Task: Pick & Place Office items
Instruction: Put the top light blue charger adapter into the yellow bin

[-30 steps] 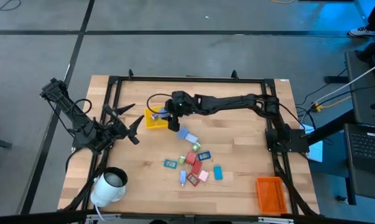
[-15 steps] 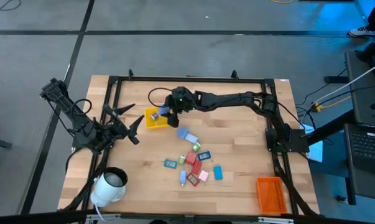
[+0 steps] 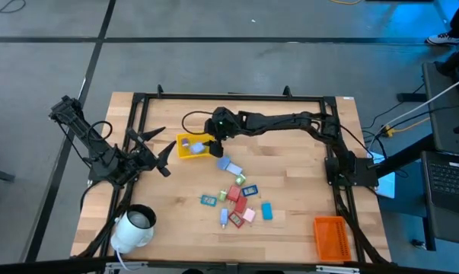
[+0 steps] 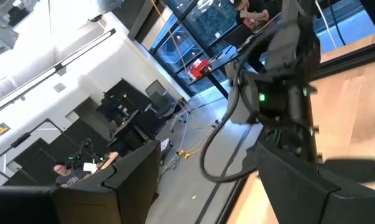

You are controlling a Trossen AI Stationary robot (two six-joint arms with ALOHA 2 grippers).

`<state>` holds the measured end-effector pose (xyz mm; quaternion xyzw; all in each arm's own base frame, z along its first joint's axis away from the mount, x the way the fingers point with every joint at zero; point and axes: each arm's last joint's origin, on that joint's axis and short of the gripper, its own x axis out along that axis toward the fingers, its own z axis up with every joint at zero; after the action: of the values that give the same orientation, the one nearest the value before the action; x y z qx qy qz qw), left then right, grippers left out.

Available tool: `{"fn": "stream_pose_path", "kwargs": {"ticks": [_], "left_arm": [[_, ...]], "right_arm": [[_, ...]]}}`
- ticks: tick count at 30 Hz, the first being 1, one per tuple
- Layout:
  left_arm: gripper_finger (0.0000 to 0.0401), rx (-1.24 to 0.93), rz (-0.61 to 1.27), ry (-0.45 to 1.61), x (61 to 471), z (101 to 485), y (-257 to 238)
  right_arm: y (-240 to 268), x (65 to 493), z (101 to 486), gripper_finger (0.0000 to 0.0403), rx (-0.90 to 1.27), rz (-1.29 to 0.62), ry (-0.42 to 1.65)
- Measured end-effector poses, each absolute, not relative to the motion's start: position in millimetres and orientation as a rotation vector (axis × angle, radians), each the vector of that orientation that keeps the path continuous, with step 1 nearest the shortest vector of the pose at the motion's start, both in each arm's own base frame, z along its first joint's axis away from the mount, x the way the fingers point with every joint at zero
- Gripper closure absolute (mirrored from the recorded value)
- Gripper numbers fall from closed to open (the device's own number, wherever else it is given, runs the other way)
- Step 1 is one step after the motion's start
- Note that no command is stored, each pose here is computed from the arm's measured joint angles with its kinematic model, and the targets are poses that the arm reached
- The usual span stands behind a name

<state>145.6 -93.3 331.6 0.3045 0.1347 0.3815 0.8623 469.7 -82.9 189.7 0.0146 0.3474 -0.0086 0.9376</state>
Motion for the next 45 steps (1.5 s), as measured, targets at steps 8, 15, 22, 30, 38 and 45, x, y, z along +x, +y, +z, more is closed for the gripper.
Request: {"fn": "stream_pose_path", "kwargs": {"ticks": [8,15,22,30,38,45], "left_arm": [[0.014,0.653,0.798,0.289,145,332,-92],[0.014,0.649,0.799,0.287,145,331,-92],[0.014,0.642,0.8,0.284,145,331,-92],[0.014,0.641,0.8,0.283,145,331,-92],[0.014,0.64,0.8,0.283,145,331,-92],[0.014,0.639,0.8,0.283,145,331,-92]], "right_arm": [[-38,440,199,0.0142,-0.17,0.043,1.029],[1,432,195,0.0142,-0.363,0.16,1.131],[15,434,191,0.0142,-0.558,0.356,1.093],[12,442,188,0.0142,-0.699,0.482,0.985],[1,439,171,0.0142,-0.572,0.475,1.051],[-2,442,154,0.0142,-0.571,0.489,1.088]]}}
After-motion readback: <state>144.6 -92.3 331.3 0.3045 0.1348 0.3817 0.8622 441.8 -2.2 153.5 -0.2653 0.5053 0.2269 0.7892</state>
